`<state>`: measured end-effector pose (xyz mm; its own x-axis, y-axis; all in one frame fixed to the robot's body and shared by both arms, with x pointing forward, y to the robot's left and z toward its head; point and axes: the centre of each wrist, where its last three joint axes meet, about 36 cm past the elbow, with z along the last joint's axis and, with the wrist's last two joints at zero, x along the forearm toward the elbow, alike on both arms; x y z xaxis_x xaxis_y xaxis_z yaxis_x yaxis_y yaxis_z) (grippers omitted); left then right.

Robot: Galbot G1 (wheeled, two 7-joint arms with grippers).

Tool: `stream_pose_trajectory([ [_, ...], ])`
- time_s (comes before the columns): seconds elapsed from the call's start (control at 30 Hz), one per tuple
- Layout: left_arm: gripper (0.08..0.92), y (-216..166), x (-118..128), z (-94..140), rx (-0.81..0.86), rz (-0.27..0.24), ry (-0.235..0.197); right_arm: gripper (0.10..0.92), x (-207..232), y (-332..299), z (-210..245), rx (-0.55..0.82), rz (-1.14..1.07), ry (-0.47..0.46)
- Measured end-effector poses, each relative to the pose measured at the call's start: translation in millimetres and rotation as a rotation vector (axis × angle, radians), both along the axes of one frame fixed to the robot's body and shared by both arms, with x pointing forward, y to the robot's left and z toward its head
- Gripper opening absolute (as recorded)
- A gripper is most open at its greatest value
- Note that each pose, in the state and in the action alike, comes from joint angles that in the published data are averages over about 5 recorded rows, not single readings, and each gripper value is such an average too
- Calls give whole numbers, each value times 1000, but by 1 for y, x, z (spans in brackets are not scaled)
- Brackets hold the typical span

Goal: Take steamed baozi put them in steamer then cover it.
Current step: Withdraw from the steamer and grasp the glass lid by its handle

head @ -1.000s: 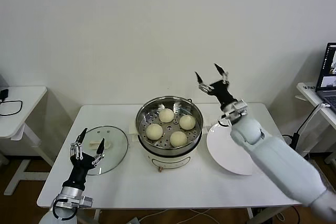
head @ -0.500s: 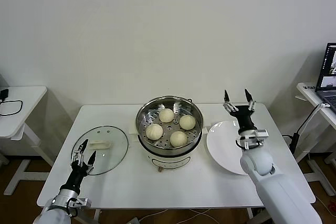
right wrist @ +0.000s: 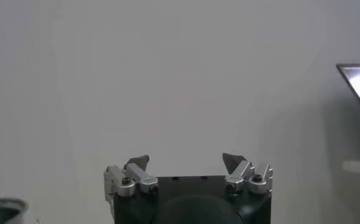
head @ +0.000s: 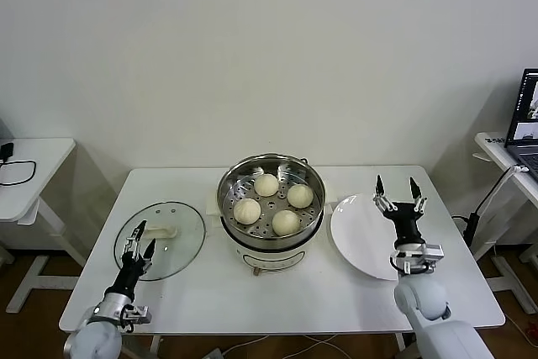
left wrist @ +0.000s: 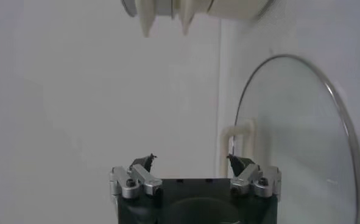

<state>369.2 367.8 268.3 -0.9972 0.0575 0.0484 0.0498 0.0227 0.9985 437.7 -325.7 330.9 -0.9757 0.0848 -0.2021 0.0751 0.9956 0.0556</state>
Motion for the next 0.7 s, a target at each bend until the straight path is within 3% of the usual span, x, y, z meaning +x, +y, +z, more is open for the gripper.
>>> stream_pose_trajectory([
  [0.7,823,-7,35,-13,-12,41,16,823,-21,1,-23,-4,-18,46],
])
